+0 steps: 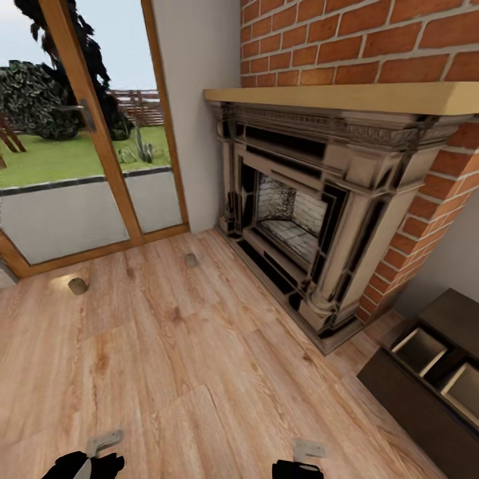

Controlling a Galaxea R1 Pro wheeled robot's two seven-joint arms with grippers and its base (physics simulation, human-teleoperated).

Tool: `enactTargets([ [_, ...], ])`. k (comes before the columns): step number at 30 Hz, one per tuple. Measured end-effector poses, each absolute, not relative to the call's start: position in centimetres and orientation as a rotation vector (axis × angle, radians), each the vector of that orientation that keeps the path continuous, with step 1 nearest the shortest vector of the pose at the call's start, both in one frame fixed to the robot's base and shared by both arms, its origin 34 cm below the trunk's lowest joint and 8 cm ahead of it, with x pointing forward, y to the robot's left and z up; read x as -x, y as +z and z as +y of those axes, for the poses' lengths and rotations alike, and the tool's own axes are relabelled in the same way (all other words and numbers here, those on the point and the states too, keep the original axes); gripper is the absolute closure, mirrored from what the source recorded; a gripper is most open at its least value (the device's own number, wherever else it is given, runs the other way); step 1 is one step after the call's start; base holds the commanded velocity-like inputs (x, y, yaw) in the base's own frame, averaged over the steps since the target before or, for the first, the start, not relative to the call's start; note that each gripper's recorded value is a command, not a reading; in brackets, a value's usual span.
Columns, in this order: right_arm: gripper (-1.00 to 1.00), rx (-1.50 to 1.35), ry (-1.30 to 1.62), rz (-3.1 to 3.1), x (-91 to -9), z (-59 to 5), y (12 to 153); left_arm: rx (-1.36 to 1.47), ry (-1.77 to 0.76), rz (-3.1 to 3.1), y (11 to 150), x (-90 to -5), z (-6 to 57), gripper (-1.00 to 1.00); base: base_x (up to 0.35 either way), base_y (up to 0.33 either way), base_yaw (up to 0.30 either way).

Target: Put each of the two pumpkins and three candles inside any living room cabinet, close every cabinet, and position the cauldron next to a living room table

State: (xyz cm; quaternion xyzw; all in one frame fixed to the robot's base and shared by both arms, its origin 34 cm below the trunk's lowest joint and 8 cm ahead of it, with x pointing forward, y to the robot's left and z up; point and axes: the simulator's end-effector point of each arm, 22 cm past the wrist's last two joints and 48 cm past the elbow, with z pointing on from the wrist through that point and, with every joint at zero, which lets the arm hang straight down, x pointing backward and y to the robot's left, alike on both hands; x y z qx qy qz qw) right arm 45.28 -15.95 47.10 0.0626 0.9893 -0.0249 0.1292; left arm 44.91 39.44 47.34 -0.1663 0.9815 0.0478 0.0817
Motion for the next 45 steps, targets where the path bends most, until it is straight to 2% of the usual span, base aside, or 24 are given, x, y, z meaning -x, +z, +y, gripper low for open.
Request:
enactTargets([
  [9, -1.0, -0.166, -0.046, 2.879, -45.2, -14.3, 47.3, 0.494, 0.143, 2.93, 47.3, -45.0, 39.4, -1.0, 0.129, 0.267, 0.222],
  [19, -1.0, -0.161, -0.031, 2.878, -45.2, -13.5, 47.4, 0.494, 0.152, 2.932, 46.9, -44.2, 39.3, -1.0, 0.319, 0.033, 0.262],
  [37, -1.0, -0.108, -0.029, 2.876, -45.1, -13.1, 47.4, 0.493, 0.154, 2.932, 46.8, -44.1, 39.4, -1.0, 0.333, 0.013, 0.018],
  [45, -1.0, -0.107, -0.03, 2.876, -45.0, -13.1, 47.4, 0.491, 0.152, 2.933, 46.8, -44.1, 39.3, -1.0, 0.333, 0.002, 0.211],
])
